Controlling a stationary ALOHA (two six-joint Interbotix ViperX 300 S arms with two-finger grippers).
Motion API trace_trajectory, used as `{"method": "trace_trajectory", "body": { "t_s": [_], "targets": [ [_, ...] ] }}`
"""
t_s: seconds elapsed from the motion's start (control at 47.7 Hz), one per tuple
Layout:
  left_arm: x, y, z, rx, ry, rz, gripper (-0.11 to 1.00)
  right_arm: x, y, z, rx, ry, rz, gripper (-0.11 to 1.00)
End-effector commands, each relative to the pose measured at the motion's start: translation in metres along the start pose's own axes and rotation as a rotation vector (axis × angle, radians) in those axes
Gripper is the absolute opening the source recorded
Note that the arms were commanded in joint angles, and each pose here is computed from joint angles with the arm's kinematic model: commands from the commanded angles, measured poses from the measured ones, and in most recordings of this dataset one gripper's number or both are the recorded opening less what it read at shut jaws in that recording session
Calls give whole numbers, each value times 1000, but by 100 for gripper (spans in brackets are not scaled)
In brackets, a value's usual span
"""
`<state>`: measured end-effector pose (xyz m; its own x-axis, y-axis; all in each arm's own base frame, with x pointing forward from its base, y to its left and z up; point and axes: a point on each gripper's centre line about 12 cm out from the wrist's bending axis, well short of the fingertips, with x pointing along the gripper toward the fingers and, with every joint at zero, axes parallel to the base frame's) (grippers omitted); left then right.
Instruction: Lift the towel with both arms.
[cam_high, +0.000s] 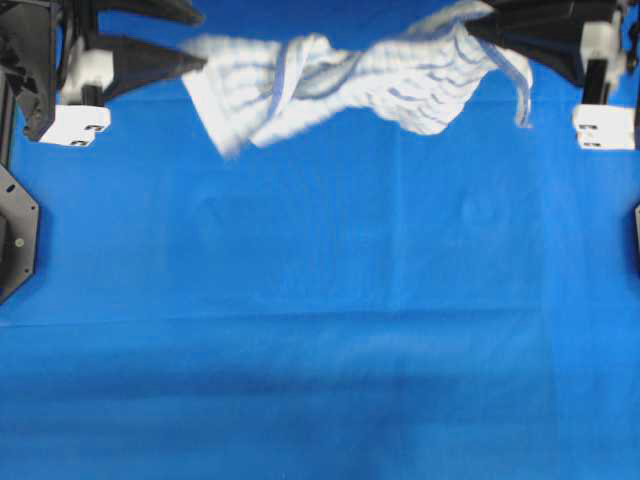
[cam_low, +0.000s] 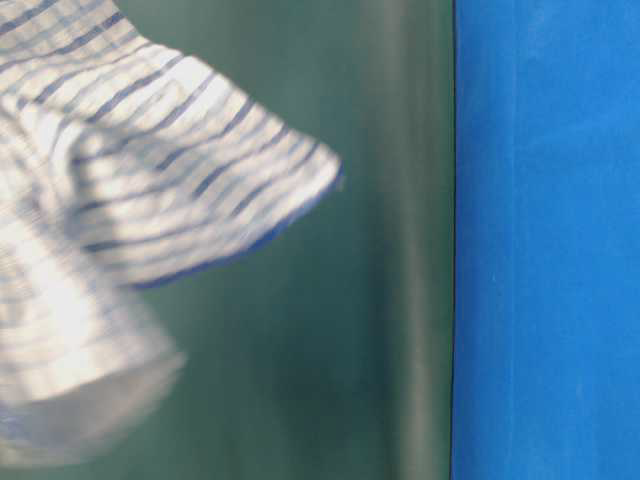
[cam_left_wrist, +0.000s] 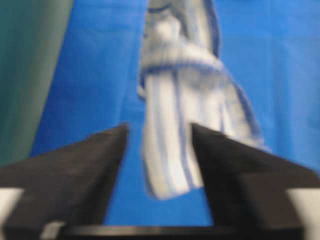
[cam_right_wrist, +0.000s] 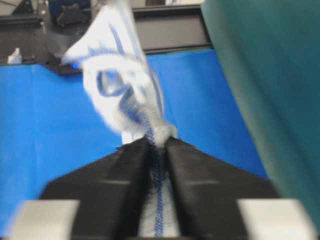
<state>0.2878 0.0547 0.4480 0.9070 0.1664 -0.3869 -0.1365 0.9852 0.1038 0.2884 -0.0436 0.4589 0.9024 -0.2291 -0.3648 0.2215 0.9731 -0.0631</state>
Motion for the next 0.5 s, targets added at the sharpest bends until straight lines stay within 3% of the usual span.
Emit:
{"method": "trace_trajectory", "body": {
  "t_s": [0.0,0.126,0.293,0.482],
  "targets": [
    [-9,1,4,1,-33,6,61,-2,0,5,-5,-16,0,42],
    [-11,-1,-2,6,-29,2,88,2,1,1,-8,1,1,68],
    [-1,-12,-18,14,-23,-28,87,11,3,-14,2,46,4,66],
    [32,-31,-53,31,-10,-75,87,34,14,-60,0,158,36,66]
  ]
}}
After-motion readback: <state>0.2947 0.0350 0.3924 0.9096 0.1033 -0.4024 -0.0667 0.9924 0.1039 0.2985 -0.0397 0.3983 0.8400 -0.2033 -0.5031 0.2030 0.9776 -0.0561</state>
